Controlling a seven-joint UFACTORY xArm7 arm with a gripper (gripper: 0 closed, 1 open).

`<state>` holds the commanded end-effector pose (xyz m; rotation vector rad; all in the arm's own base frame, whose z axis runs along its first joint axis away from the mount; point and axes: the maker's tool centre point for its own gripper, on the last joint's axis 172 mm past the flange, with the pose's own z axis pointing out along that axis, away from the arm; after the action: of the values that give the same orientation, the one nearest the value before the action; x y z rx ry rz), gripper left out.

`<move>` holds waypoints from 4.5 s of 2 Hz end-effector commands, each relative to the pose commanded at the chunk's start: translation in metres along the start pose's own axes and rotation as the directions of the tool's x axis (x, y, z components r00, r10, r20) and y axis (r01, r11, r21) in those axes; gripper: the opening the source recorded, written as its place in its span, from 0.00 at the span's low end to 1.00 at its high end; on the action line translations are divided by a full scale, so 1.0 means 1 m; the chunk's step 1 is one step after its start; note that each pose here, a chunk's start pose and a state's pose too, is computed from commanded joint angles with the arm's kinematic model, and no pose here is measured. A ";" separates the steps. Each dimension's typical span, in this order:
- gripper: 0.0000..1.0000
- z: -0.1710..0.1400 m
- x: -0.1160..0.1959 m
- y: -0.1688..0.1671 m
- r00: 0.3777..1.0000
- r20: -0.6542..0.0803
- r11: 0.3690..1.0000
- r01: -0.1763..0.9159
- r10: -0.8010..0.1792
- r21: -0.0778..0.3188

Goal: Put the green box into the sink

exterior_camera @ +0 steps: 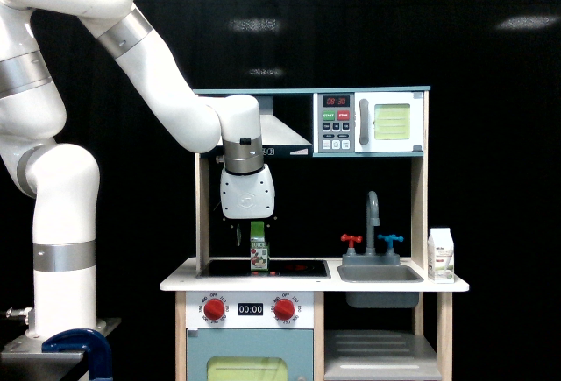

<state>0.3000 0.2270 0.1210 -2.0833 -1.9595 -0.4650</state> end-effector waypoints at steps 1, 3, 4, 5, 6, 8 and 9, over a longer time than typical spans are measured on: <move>1.00 0.020 0.031 0.004 1.000 0.000 1.000 0.000 0.000 0.000; 0.00 -0.034 0.006 0.094 1.000 0.000 1.000 0.000 0.000 0.000; 0.00 -0.008 0.011 0.192 1.000 0.000 1.000 0.000 0.000 0.000; 0.00 -0.005 0.021 0.236 1.000 0.000 1.000 0.000 0.000 0.000; 1.00 0.008 0.021 0.240 1.000 0.000 1.000 0.000 0.000 0.000; 1.00 -0.051 -0.018 0.165 1.000 0.000 1.000 0.000 0.000 0.000; 1.00 -0.094 -0.067 0.116 1.000 0.000 1.000 0.000 0.000 0.000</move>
<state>0.4060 0.1210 0.1860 -2.0833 -1.9595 -0.4650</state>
